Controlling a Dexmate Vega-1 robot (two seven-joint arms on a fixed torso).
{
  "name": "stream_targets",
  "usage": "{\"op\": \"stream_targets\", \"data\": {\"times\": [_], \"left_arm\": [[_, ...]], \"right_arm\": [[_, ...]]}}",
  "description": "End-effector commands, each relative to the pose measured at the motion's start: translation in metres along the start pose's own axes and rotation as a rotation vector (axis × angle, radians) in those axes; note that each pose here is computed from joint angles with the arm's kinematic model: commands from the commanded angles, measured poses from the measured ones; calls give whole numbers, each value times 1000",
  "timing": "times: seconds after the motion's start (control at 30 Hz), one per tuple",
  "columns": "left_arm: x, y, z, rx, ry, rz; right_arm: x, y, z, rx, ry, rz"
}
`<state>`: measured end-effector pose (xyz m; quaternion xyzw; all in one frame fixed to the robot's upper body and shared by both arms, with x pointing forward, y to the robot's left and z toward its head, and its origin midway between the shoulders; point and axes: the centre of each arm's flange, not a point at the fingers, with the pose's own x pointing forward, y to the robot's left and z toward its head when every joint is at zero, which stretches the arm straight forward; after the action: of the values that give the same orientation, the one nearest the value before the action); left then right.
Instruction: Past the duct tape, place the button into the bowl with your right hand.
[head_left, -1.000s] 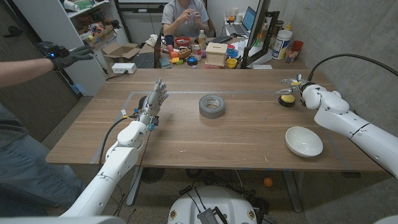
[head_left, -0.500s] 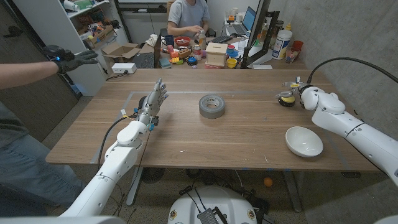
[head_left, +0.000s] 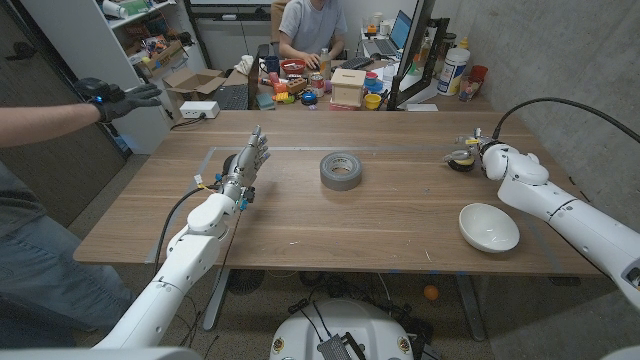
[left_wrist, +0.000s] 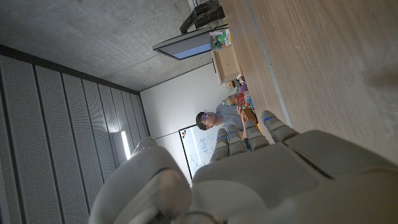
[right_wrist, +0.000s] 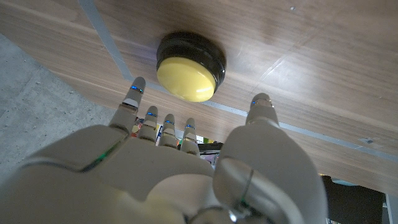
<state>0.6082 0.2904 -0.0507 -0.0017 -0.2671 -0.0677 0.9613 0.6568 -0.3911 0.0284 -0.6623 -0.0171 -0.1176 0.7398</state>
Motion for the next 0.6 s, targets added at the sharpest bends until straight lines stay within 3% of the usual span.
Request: {"op": "stream_targets", "data": {"times": [0.03, 0.6], "left_arm": [[1, -2, -2, 2, 14, 1], [3, -7, -4, 4, 23, -3]], "right_arm": [[5, 8, -5, 14, 14, -14], [13, 19, -11, 14, 47, 20]]}}
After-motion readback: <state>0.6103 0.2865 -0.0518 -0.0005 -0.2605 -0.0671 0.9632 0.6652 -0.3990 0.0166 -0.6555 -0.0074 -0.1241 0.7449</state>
